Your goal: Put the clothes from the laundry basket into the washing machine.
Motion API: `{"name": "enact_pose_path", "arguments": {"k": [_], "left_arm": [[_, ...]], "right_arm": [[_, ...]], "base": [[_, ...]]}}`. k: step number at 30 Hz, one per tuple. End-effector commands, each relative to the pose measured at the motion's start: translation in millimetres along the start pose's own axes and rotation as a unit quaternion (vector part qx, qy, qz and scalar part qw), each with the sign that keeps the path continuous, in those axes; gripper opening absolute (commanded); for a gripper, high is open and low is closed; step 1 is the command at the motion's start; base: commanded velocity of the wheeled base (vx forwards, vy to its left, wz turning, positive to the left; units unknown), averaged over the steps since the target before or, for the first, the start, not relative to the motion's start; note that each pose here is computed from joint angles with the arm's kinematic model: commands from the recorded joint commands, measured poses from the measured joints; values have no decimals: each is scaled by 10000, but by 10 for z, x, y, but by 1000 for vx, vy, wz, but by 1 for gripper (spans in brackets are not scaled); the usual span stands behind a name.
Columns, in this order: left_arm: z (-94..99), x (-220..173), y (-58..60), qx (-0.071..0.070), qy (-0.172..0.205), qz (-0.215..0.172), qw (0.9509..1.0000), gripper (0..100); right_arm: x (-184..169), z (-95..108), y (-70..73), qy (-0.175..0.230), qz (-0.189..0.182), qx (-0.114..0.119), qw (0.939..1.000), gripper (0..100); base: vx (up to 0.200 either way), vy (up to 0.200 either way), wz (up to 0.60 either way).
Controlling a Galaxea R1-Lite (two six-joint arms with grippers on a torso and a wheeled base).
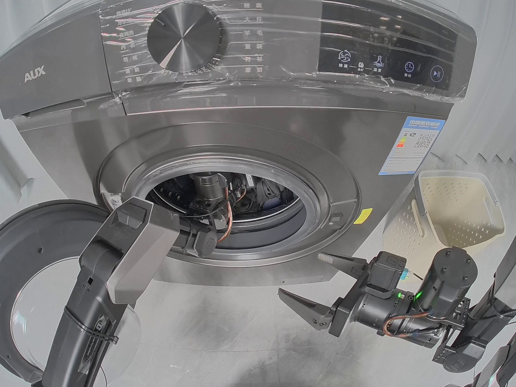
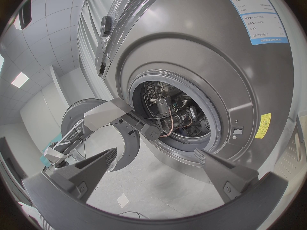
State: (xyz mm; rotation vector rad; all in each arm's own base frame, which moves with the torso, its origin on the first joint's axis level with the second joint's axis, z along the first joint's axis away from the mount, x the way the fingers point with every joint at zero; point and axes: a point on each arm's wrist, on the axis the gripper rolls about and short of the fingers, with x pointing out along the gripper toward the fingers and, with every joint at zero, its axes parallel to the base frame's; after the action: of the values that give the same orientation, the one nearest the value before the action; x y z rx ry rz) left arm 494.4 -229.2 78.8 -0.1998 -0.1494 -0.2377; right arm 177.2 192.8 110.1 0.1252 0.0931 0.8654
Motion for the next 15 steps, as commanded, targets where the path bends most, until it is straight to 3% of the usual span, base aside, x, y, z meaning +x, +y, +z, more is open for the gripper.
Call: {"name": "enact_pose_path", "arguments": {"k": [1,2,8,11,15], "left_arm": [[-49,-6,15,15,66,15,10000,0],[-67,-18,29,28,116,30,9999,100],[-75,-62,39,-12,251,44,9997,100],[-74,-188,34,28,559,61,9984,100],[-105,-251,52,67,701,75,9975,100]], "right_arm": [[1,-11,-1,22,-1,-3,10000,100],[4,-8,-1,15,0,-4,10000,100],[4,-7,-5,13,-8,-3,10000,100],[4,-7,-5,13,-8,4,10000,100],[7,-5,-1,7,1,-4,10000,100]], "base": [[0,0,0],[0,0,0],[0,0,0],[0,0,0],[0,0,0]]}}
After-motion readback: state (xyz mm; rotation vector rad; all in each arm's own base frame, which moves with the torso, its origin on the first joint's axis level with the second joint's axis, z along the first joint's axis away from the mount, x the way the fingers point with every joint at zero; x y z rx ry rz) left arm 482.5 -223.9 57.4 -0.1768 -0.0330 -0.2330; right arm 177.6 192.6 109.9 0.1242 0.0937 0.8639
